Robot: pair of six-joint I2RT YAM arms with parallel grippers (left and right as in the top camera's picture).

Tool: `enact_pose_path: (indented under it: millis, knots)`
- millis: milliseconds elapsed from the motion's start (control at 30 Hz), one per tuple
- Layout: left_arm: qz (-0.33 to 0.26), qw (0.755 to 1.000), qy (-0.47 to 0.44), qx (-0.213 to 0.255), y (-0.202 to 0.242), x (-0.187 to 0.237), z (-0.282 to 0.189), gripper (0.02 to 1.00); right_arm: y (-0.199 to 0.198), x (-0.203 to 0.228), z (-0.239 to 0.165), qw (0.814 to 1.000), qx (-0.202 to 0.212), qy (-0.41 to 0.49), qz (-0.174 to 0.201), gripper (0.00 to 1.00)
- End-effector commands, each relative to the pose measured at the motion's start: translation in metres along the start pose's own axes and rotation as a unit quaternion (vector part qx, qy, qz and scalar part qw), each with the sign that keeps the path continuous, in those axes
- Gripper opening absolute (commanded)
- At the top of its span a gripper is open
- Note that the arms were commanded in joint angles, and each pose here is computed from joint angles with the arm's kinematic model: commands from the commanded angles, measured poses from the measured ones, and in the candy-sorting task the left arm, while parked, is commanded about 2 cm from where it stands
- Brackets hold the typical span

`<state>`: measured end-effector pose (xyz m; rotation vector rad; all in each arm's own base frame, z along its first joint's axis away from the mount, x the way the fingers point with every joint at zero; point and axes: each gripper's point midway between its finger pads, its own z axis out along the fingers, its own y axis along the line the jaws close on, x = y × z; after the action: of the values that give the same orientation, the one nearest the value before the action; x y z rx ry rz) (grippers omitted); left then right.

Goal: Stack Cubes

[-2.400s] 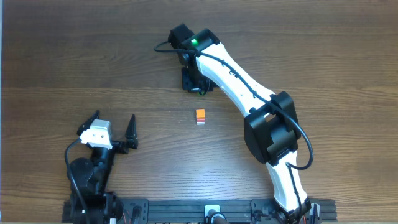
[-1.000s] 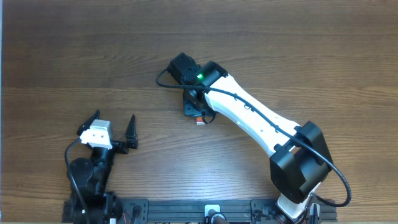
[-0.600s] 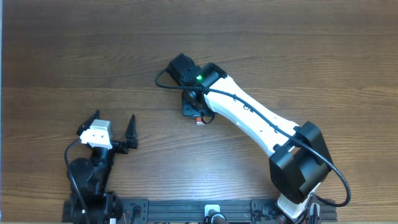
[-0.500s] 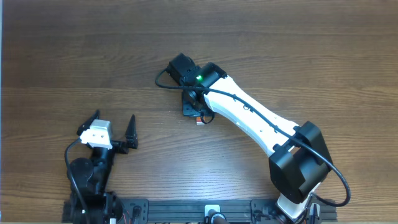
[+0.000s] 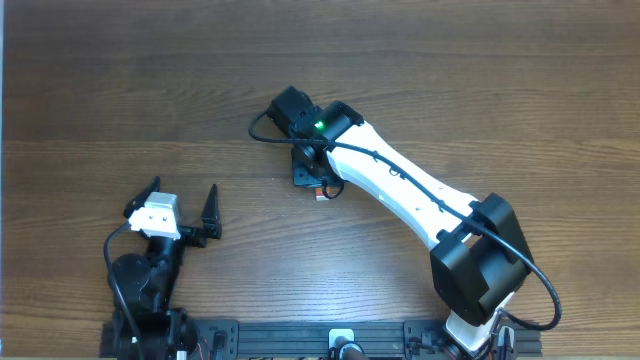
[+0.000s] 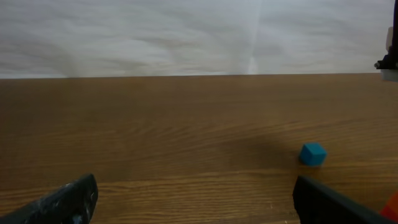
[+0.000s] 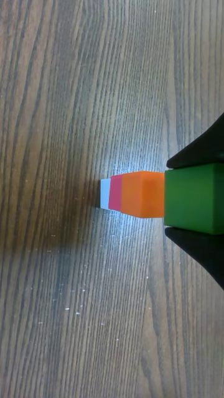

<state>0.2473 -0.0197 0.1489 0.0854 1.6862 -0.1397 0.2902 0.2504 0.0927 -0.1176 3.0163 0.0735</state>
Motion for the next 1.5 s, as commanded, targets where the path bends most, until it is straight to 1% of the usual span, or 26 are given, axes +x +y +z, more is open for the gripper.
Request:
enact_pose_path:
  millis: [33, 700, 1267, 1500]
  knots:
    - [0.008, 1.0, 0.0, 0.007, -0.0026, 0.0013, 0.0, 1.0, -0.0037, 0.0027, 0.0162, 1.0, 0.016, 0.016, -0.004, 0.222]
    - [0.008, 1.0, 0.0, 0.006, -0.0025, 0.0013, 0.0, 1.0, -0.0034, -0.0015, 0.0198, 1.0, 0.012, 0.014, -0.005, 0.224]
    - [0.008, 1.0, 0.0, 0.006, -0.0025, 0.0013, 0.0, 1.0, -0.0054, -0.0028, 0.0199, 1.0, 0.012, 0.014, -0.015, 0.231]
    - [0.008, 1.0, 0.0, 0.007, -0.0026, 0.0013, 0.0, 0.998, -0.0049, -0.0026, 0.0199, 1.0, 0.012, 0.014, -0.021, 0.279]
